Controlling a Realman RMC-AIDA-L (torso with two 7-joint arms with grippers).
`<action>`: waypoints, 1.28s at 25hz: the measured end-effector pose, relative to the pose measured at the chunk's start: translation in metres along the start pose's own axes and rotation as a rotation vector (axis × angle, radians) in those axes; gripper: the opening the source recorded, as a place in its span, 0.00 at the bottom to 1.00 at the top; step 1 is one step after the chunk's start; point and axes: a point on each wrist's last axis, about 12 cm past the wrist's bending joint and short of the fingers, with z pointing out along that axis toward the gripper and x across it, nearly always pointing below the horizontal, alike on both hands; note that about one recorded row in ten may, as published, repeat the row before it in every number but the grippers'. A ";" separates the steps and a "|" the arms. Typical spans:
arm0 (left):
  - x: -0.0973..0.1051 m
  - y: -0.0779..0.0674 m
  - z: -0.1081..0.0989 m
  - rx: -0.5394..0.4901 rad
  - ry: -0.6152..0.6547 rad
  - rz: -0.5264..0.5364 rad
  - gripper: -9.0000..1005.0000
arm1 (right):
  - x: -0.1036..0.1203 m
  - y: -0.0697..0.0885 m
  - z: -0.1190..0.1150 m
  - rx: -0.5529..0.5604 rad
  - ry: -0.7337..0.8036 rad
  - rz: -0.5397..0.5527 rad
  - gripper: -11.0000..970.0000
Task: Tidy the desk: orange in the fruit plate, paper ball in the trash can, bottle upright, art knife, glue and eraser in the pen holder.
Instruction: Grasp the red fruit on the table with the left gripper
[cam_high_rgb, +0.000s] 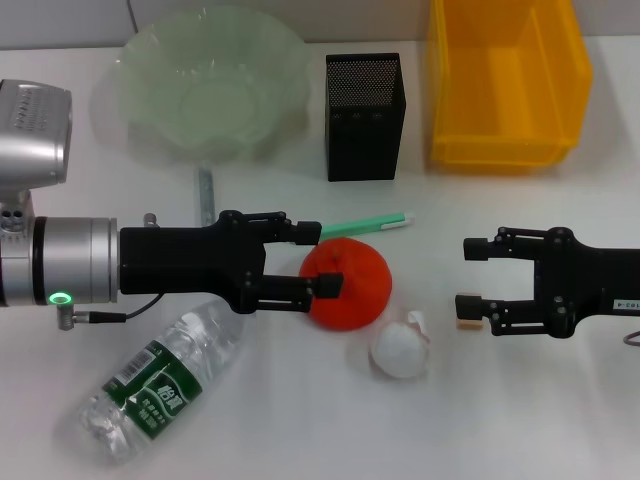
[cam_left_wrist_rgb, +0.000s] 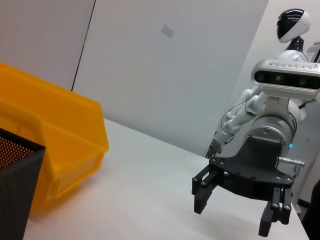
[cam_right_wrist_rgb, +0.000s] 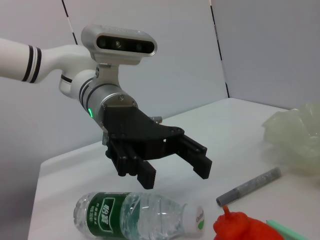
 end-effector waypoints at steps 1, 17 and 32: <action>0.000 0.000 0.000 0.000 0.000 0.000 0.77 | 0.000 0.000 0.000 0.000 0.000 0.000 0.79; 0.002 0.008 0.005 -0.069 0.022 0.049 0.74 | -0.004 -0.003 -0.005 0.004 0.002 0.003 0.79; -0.001 0.024 0.040 -0.118 0.209 0.134 0.72 | -0.003 -0.004 -0.009 0.018 0.011 0.014 0.79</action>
